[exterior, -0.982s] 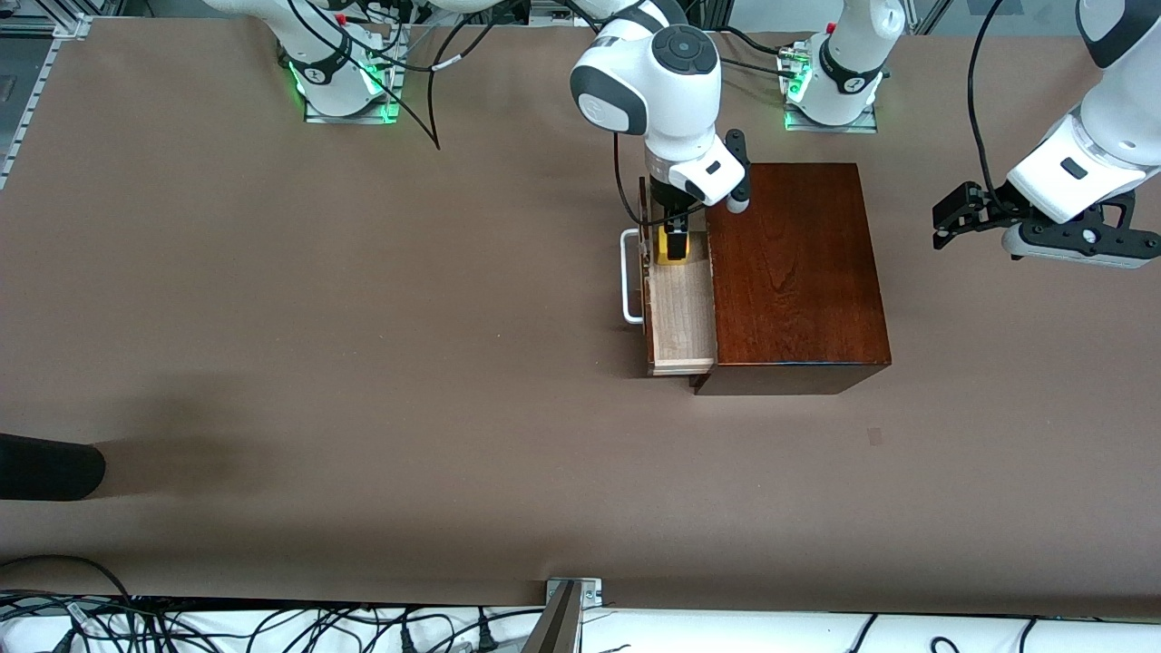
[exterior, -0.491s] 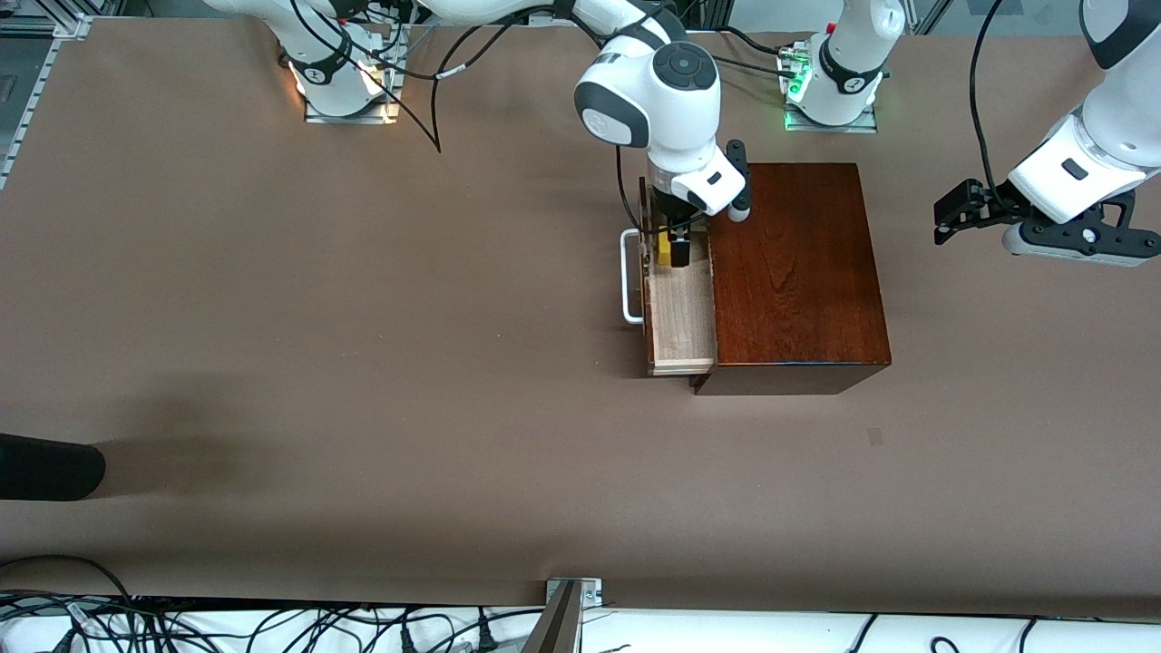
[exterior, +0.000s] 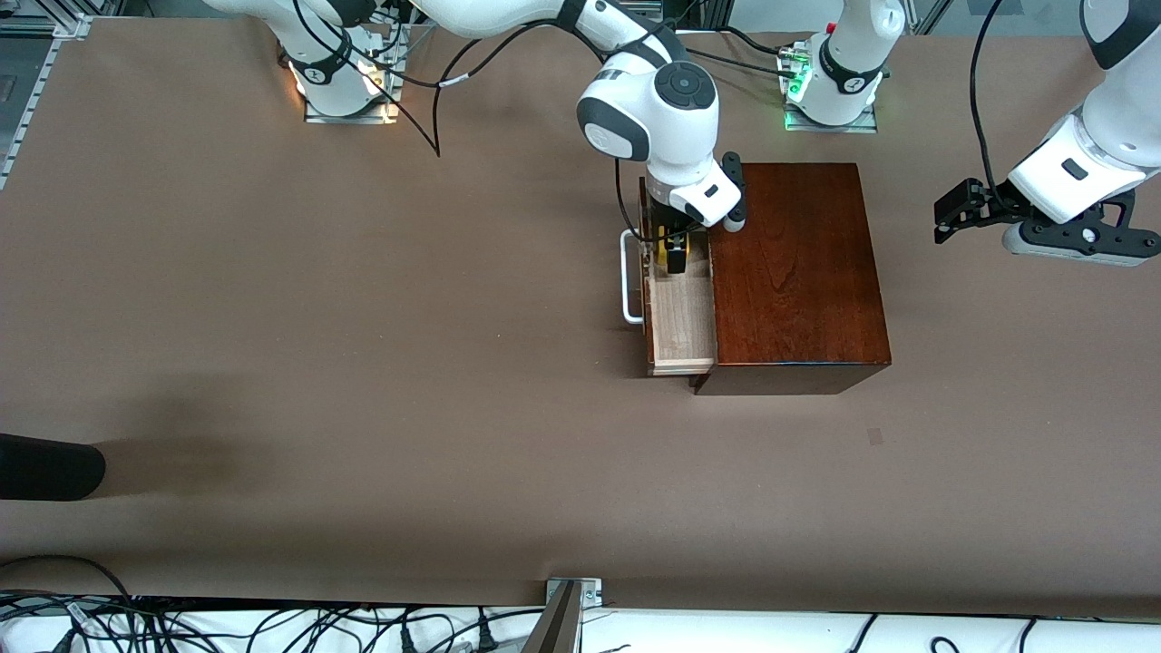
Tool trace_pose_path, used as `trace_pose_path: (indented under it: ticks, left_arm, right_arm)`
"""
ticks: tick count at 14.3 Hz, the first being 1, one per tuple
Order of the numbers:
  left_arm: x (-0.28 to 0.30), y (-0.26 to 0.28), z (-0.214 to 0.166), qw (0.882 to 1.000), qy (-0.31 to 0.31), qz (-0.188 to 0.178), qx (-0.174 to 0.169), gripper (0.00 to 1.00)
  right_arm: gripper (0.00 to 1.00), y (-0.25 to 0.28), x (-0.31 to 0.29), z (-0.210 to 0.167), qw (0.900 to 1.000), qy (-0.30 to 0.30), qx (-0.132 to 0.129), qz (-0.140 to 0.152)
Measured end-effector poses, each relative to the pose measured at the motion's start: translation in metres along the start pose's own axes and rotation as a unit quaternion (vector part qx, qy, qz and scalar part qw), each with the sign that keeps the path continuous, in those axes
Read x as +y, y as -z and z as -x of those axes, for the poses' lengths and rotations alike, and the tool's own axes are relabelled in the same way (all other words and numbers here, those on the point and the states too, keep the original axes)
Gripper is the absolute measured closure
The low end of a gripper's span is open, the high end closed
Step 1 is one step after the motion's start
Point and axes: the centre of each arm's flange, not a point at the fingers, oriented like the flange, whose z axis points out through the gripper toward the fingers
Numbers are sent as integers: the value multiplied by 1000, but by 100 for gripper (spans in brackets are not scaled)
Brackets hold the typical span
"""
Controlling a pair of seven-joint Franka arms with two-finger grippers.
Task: Open drawer, take yellow block, close drawer
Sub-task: 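Lower the right gripper into the drawer and grasp the yellow cube, then lift the yellow cube out of the drawer with the right gripper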
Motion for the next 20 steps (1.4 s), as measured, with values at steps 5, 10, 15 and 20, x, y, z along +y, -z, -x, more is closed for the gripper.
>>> trace_pose_path:
  ticks: [5,10,15,20]
  left_arm:
    - [0,0,0,1000,0,0,0,0]
    - [4,0,0,1000,-4,0,-1,0]
    - [7,0,0,1000,-6,0,-1,0]
    - [15,1,-1,1000,-14,-1,-1,0]
  right_arm:
    - [44,-2,-1,-2,1000,5,-2,7]
    - [44,8,5,-2,1000,2,0,13]
    - [44,110,21,7,999,-35,5,15]
    - [44,227,73,77,995,-100,4,12]
